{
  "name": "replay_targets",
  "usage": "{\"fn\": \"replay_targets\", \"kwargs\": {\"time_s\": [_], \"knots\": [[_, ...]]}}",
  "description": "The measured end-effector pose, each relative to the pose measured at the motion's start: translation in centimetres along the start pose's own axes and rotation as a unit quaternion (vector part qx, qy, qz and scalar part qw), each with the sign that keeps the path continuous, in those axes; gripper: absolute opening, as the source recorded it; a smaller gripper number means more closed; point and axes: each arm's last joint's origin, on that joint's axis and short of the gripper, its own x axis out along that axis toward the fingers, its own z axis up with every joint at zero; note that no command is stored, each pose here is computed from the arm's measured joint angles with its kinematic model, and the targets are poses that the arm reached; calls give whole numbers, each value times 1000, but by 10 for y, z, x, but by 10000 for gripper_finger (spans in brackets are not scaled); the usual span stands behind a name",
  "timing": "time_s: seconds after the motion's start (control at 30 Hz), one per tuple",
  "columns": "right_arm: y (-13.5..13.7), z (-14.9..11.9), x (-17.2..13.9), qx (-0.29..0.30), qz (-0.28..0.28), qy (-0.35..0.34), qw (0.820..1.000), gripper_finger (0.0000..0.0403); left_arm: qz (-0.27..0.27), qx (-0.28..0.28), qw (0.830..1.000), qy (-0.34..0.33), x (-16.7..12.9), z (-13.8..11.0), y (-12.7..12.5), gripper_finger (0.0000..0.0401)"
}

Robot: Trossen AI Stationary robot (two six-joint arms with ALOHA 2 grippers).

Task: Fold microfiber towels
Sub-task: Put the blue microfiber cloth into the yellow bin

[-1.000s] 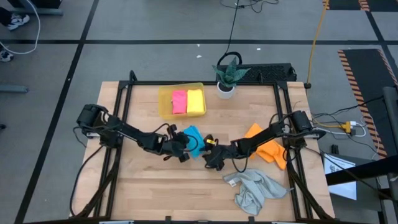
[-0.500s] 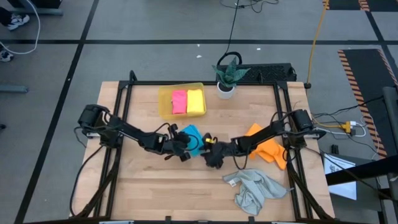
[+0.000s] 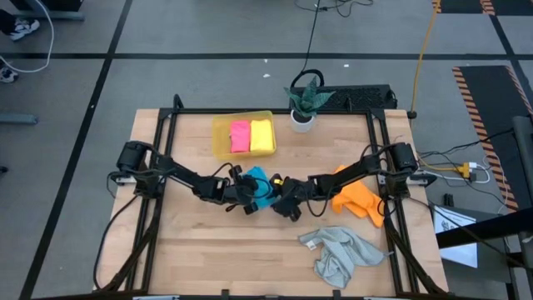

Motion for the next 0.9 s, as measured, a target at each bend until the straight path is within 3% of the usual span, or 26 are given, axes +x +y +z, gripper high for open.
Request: {"fn": "replay_targets", "kwargs": {"time_s": [0.2,0.37,0.53,0.77,0.9], "knots": [[1,-1,2,-10,-2,2,1000,183,-13,3,1000,-5,3,1,0,3],[4,-5,11,-25,-11,4,1000,180,-28,6,999,-13,3,3,-2,15],[7,-10,19,-29,-35,18,999,137,-44,7,999,-14,3,3,-3,4],[10,-12,19,7,-30,28,999,22,-42,22,999,-23,-8,7,-7,14],[14,-7,17,34,-21,28,999,16,-26,32,999,-26,-32,13,-7,3]]}}
